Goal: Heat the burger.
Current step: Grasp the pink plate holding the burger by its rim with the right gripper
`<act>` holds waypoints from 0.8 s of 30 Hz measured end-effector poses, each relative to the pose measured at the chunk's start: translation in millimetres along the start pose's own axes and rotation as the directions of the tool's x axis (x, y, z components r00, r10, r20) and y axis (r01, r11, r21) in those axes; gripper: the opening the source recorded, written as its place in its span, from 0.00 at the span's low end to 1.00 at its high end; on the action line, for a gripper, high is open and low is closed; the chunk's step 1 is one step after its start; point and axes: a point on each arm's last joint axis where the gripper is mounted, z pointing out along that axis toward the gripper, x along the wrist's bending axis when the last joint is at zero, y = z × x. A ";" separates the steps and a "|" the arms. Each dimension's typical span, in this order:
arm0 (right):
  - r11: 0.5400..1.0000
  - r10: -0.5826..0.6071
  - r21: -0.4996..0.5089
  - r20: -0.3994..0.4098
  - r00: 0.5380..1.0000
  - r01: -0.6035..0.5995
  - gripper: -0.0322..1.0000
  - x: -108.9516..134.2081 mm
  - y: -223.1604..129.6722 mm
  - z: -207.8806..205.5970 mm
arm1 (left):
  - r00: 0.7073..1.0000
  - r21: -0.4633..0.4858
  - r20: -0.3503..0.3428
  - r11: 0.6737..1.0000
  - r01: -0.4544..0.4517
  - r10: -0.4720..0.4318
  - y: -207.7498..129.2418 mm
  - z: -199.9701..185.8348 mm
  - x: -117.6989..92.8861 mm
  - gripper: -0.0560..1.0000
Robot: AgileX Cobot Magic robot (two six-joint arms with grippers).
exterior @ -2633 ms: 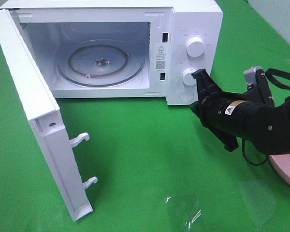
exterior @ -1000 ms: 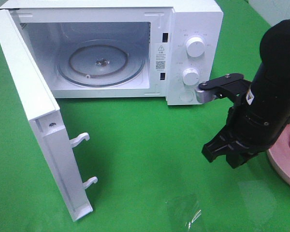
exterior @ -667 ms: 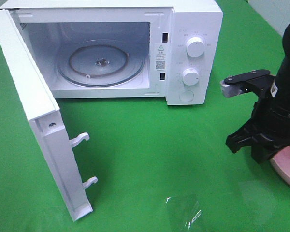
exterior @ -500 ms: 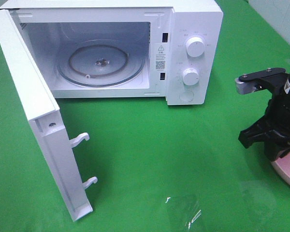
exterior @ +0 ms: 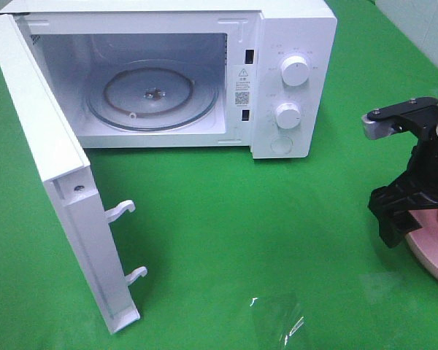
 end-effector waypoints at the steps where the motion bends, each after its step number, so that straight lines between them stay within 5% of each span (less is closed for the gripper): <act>1: 1.000 -0.001 0.000 0.000 1.000 0.001 0.95 0.0 0.0 0.0 | 1.000 0.000 0.000 1.000 0.000 0.000 0.0 0.0 0.0 0.99; 24: 1.000 -0.029 -0.012 -0.015 0.999 0.029 0.93 5.8 0.5 29.7 | 1.000 0.000 0.000 1.000 0.000 0.000 0.0 0.0 0.0 0.99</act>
